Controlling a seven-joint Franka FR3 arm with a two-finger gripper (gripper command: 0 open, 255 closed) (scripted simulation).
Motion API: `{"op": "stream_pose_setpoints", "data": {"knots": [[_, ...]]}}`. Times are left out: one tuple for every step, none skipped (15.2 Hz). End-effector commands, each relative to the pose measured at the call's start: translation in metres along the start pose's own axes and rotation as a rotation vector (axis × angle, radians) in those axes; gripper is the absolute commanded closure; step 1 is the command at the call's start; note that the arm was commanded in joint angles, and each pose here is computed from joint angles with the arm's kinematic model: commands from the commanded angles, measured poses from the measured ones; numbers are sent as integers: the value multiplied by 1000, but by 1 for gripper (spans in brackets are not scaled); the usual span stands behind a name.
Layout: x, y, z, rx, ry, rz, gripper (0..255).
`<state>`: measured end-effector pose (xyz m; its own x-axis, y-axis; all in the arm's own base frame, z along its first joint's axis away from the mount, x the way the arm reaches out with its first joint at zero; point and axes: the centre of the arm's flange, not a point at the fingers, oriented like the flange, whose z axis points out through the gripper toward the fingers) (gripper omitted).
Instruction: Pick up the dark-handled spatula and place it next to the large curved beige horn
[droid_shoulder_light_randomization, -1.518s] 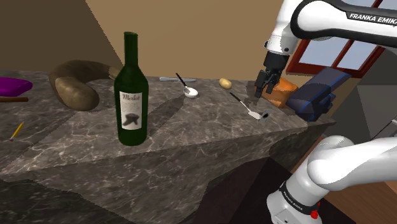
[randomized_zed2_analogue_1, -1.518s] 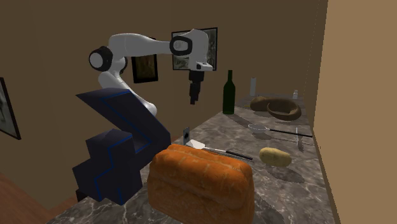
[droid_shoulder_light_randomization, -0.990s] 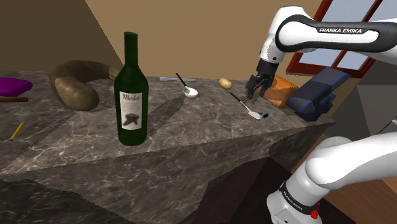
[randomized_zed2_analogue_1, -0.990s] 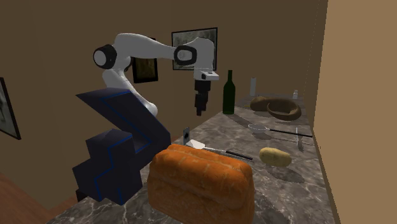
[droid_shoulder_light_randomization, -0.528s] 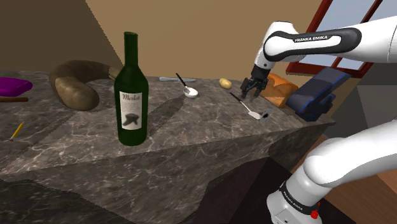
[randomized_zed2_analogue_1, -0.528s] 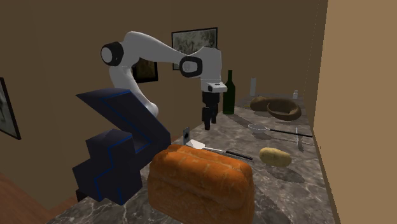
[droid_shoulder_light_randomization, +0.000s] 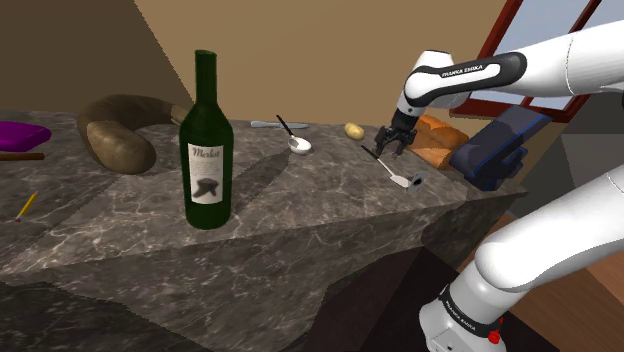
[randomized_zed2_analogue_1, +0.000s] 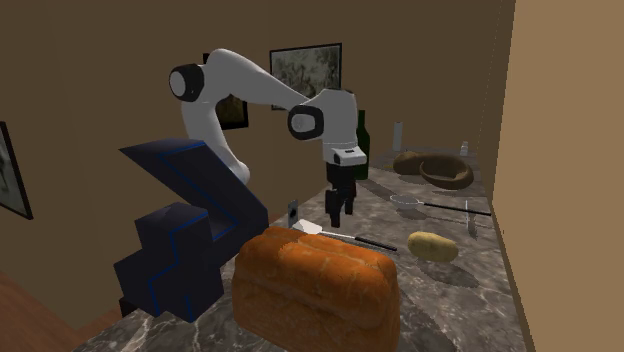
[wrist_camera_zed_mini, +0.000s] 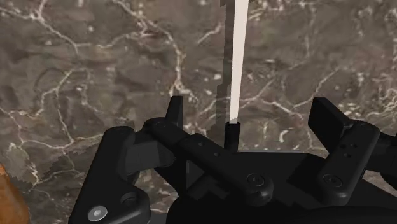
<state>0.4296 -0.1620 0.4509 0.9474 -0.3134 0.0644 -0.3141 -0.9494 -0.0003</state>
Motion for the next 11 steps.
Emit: {"op": "stream_pose_setpoints", "data": {"knots": [[1,2,10,0,2,3,0],[1,2,15,0,2,3,0],[1,2,21,0,2,3,0],[1,2,26,0,2,3,0],[1,2,34,0,2,3,0],[1,2,34,0,2,3,0],[1,2,34,0,2,3,0],[1,2,34,0,2,3,0],[1,2,34,0,2,3,0],[1,2,34,0,2,3,0],[1,2,34,0,2,3,0]]}}
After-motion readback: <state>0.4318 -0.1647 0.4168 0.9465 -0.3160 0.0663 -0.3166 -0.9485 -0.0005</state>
